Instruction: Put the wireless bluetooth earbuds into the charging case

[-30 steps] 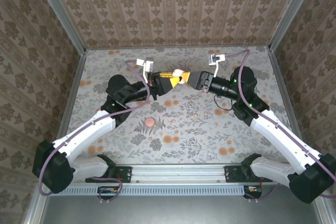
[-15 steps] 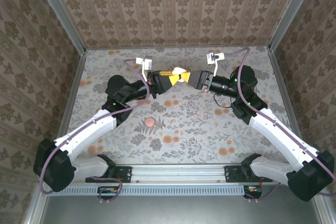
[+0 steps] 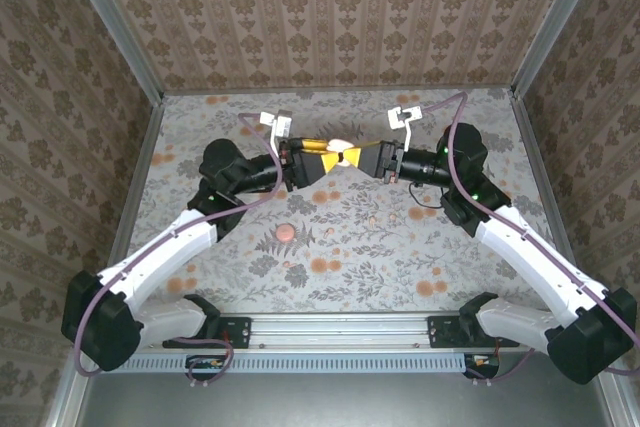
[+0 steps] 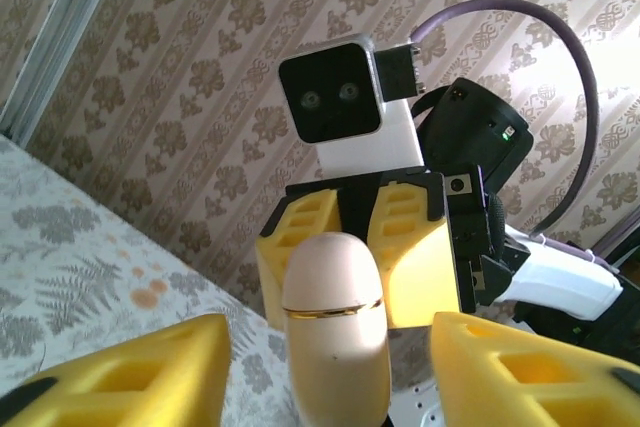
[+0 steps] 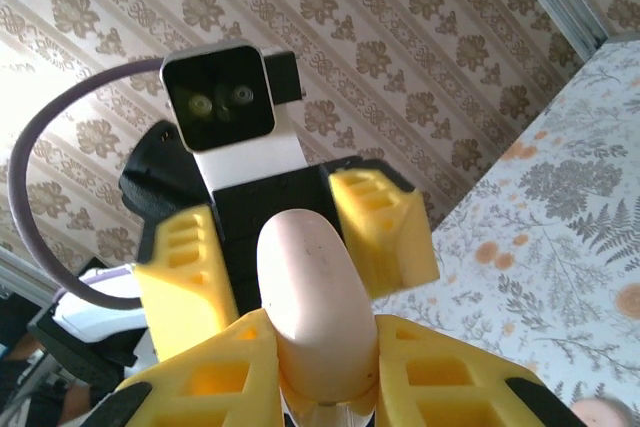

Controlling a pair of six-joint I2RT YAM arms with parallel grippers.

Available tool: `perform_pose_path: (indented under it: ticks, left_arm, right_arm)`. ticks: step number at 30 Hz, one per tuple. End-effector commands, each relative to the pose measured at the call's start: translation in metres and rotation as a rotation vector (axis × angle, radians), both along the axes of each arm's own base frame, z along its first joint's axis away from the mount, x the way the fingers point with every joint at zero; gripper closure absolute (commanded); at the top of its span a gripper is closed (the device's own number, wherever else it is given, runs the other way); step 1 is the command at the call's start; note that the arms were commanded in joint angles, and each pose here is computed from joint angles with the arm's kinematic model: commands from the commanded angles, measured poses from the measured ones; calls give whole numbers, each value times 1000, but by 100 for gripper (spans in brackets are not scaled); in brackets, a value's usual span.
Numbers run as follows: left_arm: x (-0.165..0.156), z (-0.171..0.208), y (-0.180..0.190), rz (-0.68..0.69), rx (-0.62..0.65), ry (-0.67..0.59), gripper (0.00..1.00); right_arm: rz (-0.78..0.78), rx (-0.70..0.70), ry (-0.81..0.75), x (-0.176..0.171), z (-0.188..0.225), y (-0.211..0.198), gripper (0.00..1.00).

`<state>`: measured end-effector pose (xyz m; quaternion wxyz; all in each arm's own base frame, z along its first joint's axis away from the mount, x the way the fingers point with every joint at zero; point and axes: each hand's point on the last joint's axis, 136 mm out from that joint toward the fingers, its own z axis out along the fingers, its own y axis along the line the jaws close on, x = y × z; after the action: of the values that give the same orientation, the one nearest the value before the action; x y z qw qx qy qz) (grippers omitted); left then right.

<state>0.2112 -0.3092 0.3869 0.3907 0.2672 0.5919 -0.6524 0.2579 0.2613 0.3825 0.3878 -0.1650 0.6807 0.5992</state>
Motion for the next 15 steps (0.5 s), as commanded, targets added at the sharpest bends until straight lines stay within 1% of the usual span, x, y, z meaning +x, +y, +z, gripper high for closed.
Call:
perform_pose_path:
  ticks: [1,3,6,9,12,15]
  left_arm:
    - [-13,17,12,-25,26,-80,39]
    - [-15,12,16,-23,53,-92,36]
    - [-20,6,19,-50,86,-108,34]
    - [-27,0,16,-107,120,-124,34]
    - [-34,3,13,-157,113,-144,35]
    - [-39,5,6,-194,106,-159,38]
  right_arm:
    - [44,-26,-134,-21,24,-5,86]
    - [43,-44,-166,-24,24,-7,86]
    - [47,-75,-203,-30,22,-9,86]
    - [62,-105,-234,-36,19,-11,86]
    - [71,-142,-262,-40,15,-12,86]
    - [84,-178,-258,-42,7,-11,87]
